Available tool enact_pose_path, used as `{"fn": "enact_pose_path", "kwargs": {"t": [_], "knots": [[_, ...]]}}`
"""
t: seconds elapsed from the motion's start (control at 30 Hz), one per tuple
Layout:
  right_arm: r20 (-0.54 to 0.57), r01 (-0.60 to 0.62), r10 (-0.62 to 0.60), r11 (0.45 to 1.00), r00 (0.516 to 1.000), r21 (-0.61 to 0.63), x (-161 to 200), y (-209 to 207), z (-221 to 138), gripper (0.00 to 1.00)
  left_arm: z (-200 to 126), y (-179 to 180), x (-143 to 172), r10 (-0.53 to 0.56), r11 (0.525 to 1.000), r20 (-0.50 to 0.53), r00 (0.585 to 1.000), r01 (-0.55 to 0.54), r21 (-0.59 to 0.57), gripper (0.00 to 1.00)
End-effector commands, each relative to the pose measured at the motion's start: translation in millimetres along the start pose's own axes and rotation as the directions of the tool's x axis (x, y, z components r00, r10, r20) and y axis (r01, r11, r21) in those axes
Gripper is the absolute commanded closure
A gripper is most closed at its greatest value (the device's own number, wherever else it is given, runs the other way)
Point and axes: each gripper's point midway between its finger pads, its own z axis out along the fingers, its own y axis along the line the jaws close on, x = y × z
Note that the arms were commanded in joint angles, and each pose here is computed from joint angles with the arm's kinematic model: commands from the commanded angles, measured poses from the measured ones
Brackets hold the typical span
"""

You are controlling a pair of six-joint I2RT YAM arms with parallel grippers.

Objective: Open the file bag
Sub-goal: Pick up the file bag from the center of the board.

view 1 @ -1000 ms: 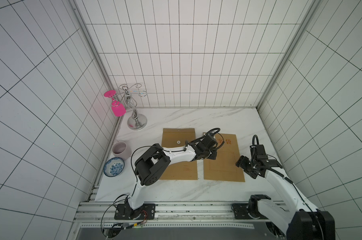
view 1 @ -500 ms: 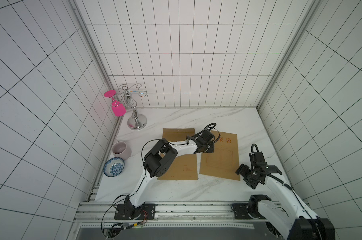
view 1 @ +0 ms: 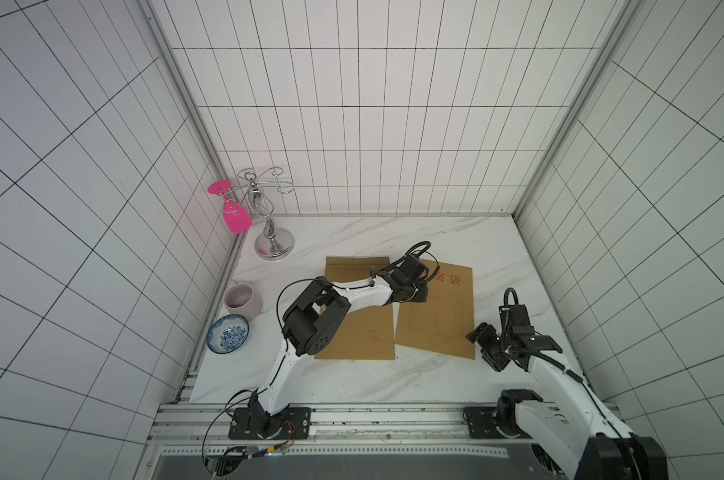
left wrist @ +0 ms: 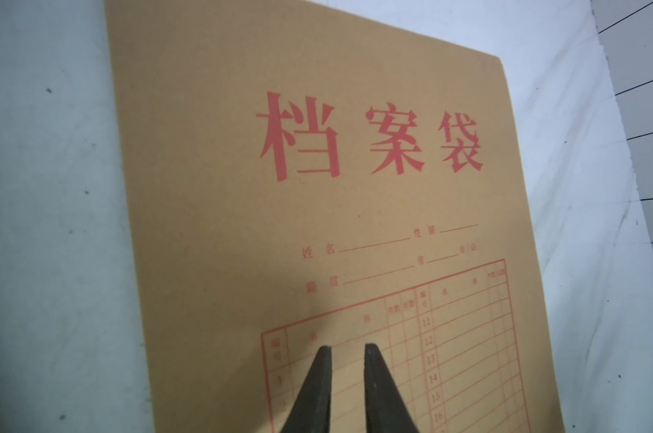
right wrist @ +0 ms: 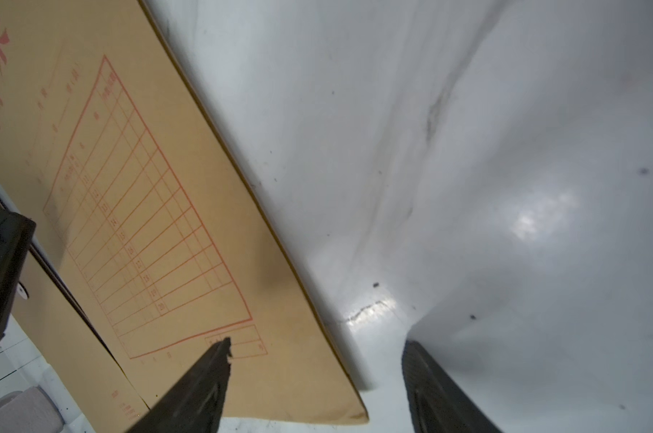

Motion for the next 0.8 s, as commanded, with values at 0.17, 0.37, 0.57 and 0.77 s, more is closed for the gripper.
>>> {"fn": "enact_pose_path", "kwargs": {"t": [0.17,0.37,0.57,0.77], "knots": [[-0.028,-0.036,0.038,0.997,0.999,0.072,25.9,-21.2,-11.6,0.24,11.2,9.2,3.5,0.01,0.999,-0.015,1.0,-0.011,-0.039,0.87],[-0.057,-0.024,0.026,0.999,0.998,0.038,36.4,-10.0,2.2,0.25,9.0,23.6,17.2,-0.004,0.997,-0.025,1.0,0.002,-0.074,0.95],[-0.072,-0.057,0.056,0.998,0.996,-0.016,43.7,-5.3,20.1,0.29,4.7,37.5,29.6,-0.015,0.993,-0.039,0.999,0.01,-0.119,1.0],[-0.009,-0.073,0.072,0.997,0.997,-0.04,33.5,-4.6,22.1,0.3,5.6,52.7,48.9,-0.036,0.989,-0.065,0.997,0.026,-0.147,1.0]]}}
